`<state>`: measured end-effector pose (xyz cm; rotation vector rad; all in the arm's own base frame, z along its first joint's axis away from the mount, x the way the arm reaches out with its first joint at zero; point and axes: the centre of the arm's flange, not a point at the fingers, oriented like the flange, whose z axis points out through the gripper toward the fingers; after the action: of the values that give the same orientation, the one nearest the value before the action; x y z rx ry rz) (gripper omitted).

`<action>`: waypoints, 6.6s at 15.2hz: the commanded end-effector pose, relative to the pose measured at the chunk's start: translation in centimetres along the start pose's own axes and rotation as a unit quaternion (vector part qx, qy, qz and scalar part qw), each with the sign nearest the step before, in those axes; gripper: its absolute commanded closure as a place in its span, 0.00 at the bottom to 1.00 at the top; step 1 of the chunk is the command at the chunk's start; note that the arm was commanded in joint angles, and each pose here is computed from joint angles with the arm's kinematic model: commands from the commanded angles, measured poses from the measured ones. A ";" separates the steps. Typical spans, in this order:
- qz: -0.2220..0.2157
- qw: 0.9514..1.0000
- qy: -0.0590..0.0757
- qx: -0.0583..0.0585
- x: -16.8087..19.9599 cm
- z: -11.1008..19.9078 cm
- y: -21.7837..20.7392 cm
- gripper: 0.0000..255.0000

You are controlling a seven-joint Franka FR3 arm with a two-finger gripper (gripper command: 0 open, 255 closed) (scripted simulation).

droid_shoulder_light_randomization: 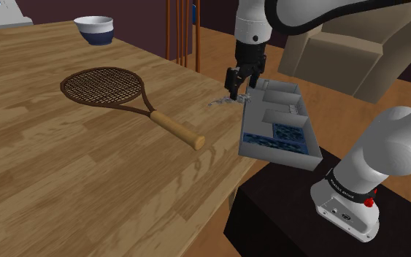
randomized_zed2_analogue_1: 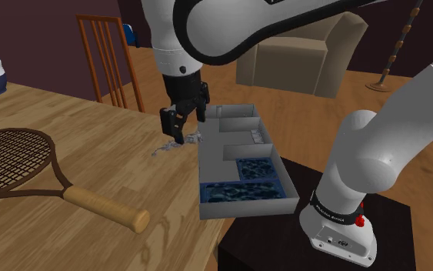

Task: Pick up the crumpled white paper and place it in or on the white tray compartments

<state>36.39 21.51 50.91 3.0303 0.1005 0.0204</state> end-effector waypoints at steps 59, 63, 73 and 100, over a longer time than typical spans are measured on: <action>-0.184 0.968 -0.158 0.070 4.0 -0.3 1.1 0.00; -0.198 0.969 -0.142 0.045 2.0 -0.6 1.0 0.00; -0.198 0.969 -0.142 0.045 1.1 2.2 1.0 0.00; -0.275 0.957 -0.088 -0.038 2.2 -0.2 -6.4 0.00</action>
<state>38.05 26.83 50.59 2.8384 0.8563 -0.3172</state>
